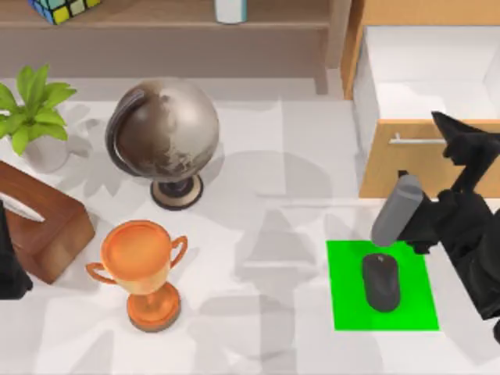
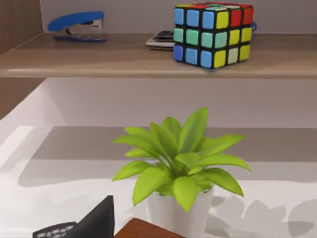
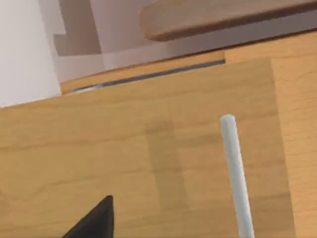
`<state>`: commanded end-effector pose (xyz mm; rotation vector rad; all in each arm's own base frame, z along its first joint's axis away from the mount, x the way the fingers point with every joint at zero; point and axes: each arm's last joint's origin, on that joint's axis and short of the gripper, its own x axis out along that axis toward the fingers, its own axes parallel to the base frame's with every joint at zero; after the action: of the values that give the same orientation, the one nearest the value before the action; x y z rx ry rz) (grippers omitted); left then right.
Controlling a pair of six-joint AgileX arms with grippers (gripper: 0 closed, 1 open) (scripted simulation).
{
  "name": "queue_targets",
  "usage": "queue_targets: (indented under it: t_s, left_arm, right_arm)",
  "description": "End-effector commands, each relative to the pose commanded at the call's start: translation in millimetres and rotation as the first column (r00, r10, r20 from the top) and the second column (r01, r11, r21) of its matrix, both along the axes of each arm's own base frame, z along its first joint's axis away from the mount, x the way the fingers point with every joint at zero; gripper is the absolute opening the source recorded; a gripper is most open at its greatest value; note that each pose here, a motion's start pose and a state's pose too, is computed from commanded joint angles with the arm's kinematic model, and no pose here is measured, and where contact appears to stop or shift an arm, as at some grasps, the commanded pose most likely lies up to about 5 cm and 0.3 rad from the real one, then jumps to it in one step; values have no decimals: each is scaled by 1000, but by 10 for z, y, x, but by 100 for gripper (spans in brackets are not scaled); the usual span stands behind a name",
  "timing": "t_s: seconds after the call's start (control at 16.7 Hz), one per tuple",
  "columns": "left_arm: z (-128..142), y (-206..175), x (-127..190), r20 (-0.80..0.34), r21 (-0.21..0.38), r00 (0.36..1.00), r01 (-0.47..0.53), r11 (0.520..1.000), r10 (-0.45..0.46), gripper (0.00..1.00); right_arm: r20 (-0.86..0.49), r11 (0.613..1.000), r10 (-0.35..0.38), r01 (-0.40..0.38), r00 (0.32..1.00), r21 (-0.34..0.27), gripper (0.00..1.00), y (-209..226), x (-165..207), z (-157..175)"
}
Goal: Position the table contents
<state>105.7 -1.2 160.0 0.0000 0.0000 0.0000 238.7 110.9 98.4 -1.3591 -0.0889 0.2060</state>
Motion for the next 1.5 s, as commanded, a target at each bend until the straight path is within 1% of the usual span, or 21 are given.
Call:
queue_targets:
  t_s: [0.12,0.18,0.24,0.36,0.72,1.02,1.26,1.5]
  left_arm:
    - [0,0,0,0,0,1000,0,1000,0,100]
    - [0,0,0,0,0,1000,0,1000,0,100]
    - [0,0,0,0,0,1000,0,1000,0,100]
    - [0,0,0,0,0,1000,0,1000,0,100]
    - [0,0,0,0,0,1000,0,1000,0,100]
    - [0,0,0,0,0,1000,0,1000,0,100]
    - [0,0,0,0,0,1000,0,1000,0,100]
    - [0,0,0,0,0,1000,0,1000,0,100]
  right_arm:
    - [43,992,-81,85,996,-93,100,-178,-58,-53]
    - [60,984,-118,125,991,-130,100,-252,-79,-70]
    - [75,975,-148,159,986,-159,100,-313,-94,-81]
    - [92,961,-186,201,978,-190,100,-385,-109,-91]
    - [93,959,-188,203,978,-196,100,-385,-97,-99]
    - [95,958,-192,208,977,-195,100,-397,121,-93]
    - [95,958,-192,208,977,-195,100,-399,139,-92]
    - [95,958,-192,208,977,-195,70,-399,139,-92]
